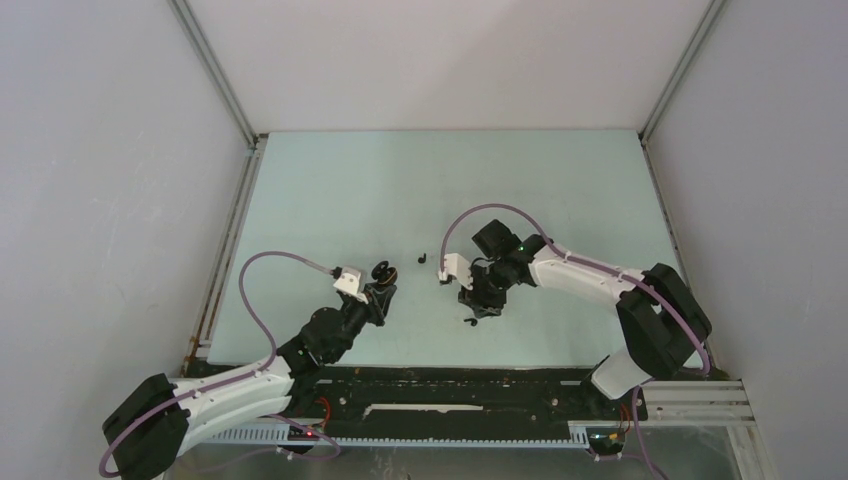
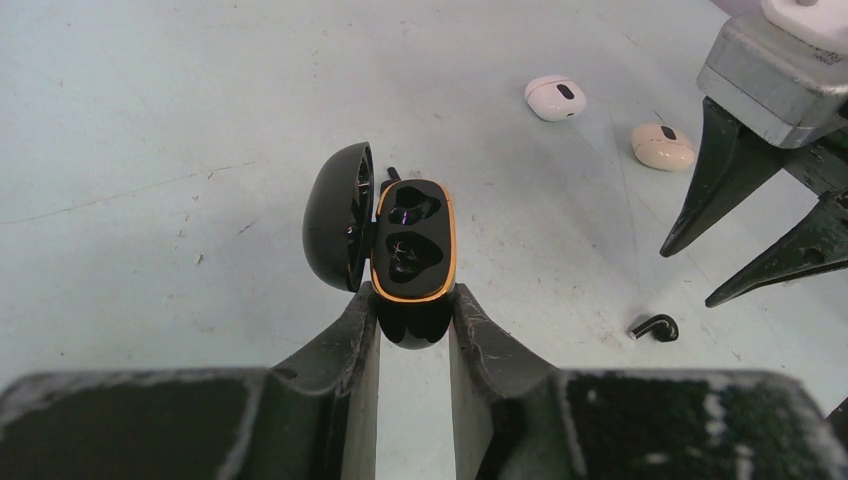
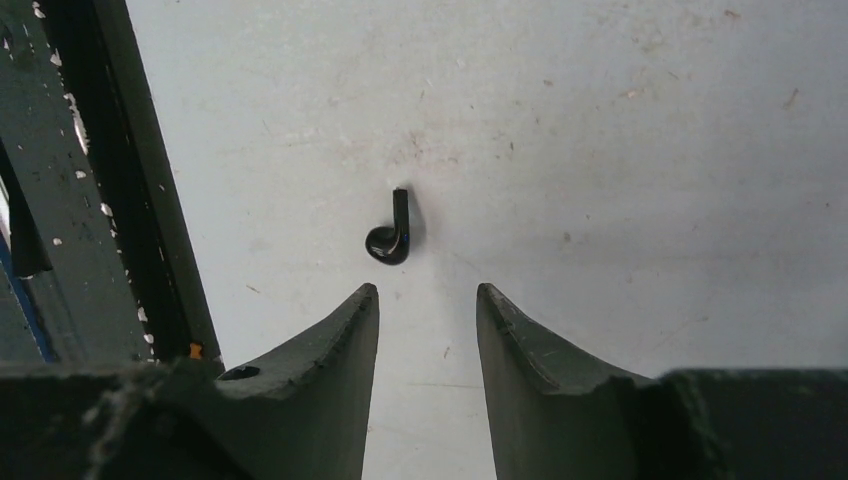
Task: Insert the wireless bluetooth earbuds into the charging case
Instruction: Rotate the right earbud at the corner of the board.
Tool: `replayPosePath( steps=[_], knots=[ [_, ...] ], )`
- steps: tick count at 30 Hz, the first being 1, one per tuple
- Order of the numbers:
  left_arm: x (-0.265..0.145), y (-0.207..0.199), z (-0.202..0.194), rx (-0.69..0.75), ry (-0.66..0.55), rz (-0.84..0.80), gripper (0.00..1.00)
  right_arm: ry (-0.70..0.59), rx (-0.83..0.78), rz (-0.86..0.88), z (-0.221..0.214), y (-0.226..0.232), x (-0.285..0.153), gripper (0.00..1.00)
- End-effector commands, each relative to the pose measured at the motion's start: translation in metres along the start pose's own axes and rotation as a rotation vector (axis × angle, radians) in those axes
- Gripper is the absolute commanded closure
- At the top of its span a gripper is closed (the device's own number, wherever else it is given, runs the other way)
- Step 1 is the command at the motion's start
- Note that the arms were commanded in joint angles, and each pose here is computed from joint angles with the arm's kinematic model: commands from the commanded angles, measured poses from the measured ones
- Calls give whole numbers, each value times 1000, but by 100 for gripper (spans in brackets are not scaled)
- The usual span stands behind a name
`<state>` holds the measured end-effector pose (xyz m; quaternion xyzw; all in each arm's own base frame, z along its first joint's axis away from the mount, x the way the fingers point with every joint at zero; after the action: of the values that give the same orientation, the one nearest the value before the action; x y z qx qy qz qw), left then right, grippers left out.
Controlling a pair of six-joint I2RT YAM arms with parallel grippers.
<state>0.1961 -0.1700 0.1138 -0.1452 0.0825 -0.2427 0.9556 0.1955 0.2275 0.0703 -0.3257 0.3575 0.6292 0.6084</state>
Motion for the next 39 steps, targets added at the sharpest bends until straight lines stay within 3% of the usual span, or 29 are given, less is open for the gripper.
replayPosePath(
  steps=[1,25,34,39],
  knots=[
    [1,-1,7,-7,-35,-10,97,-43,-27,27,8,2,-10,56],
    [1,-3,8,-11,-38,-20,97,120,-48,53,-10,7,33,57],
    [0,-3,9,-13,-40,-23,97,103,-53,66,-2,6,32,72],
    [0,-4,9,-13,-42,-27,97,96,-102,136,-1,12,22,75]
  ],
)
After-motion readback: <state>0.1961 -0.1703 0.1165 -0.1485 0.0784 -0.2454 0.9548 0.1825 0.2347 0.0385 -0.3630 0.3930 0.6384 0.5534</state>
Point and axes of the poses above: each gripper's point midway between its finger pads, its own x axis out along the fingers, its own y axis along the line the jaws close on, z = x × y, the point moved 3 cm from there along -x, back along the fingers, and after that the axes turned 5 degrees about -x, right-handed, at the moved point
